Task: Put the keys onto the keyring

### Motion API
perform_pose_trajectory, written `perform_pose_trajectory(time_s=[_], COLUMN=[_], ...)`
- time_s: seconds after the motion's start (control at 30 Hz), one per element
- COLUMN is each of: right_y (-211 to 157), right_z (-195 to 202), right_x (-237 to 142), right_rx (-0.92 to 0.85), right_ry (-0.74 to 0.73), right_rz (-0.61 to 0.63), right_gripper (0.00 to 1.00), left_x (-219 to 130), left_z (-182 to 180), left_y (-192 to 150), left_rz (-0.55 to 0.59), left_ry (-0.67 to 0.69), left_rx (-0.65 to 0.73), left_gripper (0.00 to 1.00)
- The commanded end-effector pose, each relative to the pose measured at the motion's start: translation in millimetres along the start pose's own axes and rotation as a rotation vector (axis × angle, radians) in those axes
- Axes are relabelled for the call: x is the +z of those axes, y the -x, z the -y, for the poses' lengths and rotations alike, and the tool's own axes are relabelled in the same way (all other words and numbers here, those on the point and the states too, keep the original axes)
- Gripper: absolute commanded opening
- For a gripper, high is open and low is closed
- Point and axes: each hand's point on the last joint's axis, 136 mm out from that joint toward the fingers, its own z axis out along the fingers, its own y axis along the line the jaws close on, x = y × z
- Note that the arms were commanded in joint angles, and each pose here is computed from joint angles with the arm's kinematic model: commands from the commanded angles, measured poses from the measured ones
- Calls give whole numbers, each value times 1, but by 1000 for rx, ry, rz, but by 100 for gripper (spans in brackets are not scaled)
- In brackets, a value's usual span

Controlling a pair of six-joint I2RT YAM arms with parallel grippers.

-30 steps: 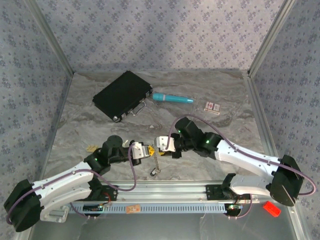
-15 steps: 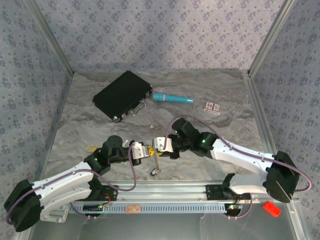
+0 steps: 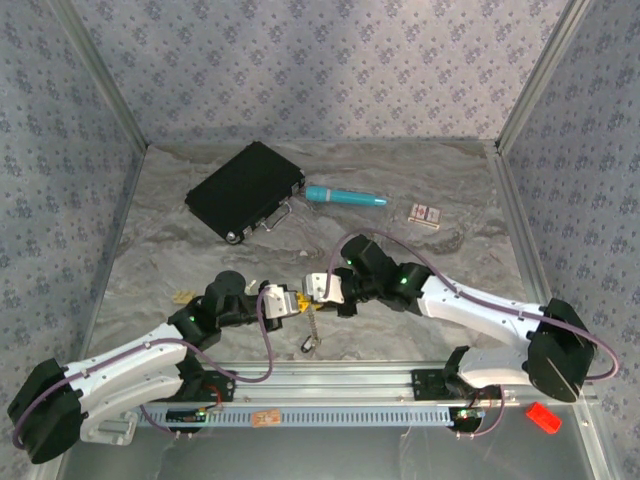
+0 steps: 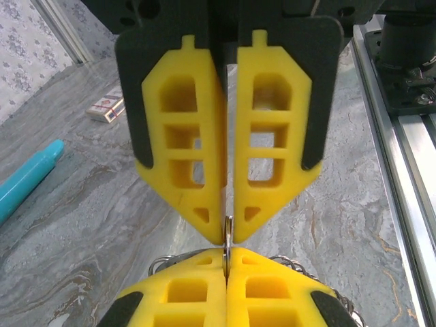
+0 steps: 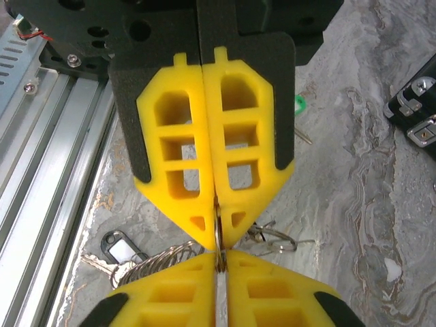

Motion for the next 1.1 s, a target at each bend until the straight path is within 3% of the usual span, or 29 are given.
perform_pose_trajectory(time_s=[0.0,0.23,0.4,0.57,0.77,0.97,1.07], right_y=[16,16,10,11,17,16,5], right_z=[-1,-2,-6,-8,6,62,100], right_x=[-1,0,3,5,-11,-51,-66], right_rx=[-4,-4,-32,-53,-3,165,329], right_ry=[21,32,57,76,-10,-329,-514], right_rz=[40,27,-50,-77,23,253,258], right_gripper=[14,0,0,0,31,37,36], left_x=[-2,-2,-1,0,-5,-16,-31], left_z=[-7,-7,-9,-10,-14,-28,-46], left_y=[23,23,21,21,21,28,38], left_rz=[63,62,46,36,40,61,85], left_ry=[20,20,26,30,66,166,283], left_rx=[36,35,30,38,55,19,-6], left_gripper=[0,0,13,4,0,0,0])
